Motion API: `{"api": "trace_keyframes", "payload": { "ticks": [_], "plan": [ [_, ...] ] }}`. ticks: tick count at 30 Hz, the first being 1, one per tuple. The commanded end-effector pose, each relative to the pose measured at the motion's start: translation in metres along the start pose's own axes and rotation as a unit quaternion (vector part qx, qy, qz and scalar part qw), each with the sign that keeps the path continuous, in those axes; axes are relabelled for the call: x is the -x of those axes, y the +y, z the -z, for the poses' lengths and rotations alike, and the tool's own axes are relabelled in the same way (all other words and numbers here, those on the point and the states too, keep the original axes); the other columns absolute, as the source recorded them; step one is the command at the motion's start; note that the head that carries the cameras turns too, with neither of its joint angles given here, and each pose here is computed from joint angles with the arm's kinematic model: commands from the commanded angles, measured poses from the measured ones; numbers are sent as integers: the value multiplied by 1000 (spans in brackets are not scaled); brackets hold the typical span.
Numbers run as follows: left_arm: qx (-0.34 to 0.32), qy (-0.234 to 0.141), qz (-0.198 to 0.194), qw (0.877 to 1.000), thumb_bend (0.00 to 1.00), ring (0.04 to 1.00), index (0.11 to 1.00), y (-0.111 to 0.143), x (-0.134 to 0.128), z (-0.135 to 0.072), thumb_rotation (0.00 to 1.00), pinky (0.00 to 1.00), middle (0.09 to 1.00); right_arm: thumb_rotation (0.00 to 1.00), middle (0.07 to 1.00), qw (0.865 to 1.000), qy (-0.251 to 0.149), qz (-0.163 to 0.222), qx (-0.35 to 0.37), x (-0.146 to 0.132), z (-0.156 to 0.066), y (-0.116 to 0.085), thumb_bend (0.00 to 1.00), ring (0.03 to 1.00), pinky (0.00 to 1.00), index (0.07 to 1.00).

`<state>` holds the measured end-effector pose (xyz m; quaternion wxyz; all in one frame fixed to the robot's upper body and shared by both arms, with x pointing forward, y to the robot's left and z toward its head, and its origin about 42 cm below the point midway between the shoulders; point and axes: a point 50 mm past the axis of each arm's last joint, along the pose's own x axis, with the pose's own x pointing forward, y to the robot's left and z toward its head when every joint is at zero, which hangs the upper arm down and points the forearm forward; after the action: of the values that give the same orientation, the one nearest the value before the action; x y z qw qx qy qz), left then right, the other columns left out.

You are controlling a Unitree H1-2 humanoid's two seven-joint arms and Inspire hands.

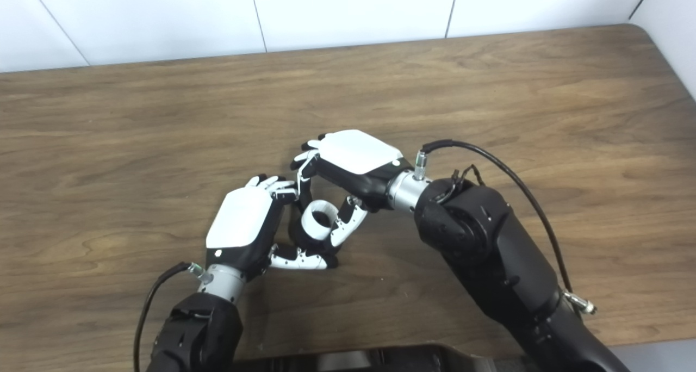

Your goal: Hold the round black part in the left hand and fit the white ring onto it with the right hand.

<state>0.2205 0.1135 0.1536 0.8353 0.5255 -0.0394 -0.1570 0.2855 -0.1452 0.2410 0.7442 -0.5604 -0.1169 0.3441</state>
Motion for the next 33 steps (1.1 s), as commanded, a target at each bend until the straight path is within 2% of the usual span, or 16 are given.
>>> {"api": "trace_keyframes", "payload": {
  "ticks": [1, 33],
  "plan": [
    [0, -4, 24, 1000, 519, 892, 485, -5, 3, -3, 49, 961, 804, 134, 859, 1000, -8, 18, 13, -1, -1, -7, 524, 951, 1000, 484],
    [-1, -1, 27, 1000, 519, 895, 485, -5, 1, -2, 49, 964, 804, 135, 851, 999, -22, 26, 22, 0, -10, -13, 524, 943, 1000, 484]
  ]
}}
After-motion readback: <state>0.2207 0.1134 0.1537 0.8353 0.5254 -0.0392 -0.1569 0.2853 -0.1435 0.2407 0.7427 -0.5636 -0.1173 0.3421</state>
